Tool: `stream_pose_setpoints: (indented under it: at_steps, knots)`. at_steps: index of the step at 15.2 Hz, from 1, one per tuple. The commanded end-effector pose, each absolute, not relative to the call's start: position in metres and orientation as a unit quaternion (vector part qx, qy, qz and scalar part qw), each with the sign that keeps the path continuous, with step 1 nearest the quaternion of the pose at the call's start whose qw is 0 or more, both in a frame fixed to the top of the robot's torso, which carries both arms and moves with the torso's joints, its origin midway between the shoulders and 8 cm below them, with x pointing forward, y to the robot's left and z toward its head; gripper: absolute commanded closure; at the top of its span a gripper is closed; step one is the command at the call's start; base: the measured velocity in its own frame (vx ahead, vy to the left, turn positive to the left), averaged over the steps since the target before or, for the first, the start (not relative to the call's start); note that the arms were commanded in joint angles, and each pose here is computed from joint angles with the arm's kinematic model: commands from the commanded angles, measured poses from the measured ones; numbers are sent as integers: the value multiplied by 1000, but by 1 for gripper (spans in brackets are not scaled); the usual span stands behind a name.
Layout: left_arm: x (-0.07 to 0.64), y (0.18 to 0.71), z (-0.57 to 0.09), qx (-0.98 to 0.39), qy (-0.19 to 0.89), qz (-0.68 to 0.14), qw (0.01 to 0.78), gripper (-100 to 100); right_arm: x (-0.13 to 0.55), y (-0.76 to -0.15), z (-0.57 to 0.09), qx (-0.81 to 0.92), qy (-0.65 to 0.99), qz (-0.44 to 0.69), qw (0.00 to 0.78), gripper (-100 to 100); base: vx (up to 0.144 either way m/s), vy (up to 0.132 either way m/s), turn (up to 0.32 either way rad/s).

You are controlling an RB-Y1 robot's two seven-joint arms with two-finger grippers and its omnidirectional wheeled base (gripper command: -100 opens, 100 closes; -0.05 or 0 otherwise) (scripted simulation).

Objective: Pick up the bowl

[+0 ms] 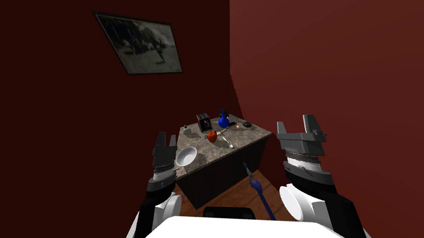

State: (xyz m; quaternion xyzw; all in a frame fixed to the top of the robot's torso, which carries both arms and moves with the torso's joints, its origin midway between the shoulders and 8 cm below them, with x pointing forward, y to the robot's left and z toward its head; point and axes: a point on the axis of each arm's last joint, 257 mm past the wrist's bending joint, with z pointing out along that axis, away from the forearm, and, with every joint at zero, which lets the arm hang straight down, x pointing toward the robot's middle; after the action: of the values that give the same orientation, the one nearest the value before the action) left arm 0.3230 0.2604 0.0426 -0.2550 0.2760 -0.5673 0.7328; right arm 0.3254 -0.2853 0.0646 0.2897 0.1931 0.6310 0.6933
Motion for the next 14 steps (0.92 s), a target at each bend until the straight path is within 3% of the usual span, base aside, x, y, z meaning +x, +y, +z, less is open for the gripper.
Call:
stream_pose_setpoints:
  at_steps: [1, 14]
  knots:
    - [326, 259, 39, -252, 290, -566, 730, -100, 325, -285, 65, 290, 193, 631, 693, 0, -1, -1, -10]
    - [362, 278, -13, -292, 408, -519, 692, -100, 325, -285, 65, 290, 193, 631, 693, 0, -10, -1, -35]
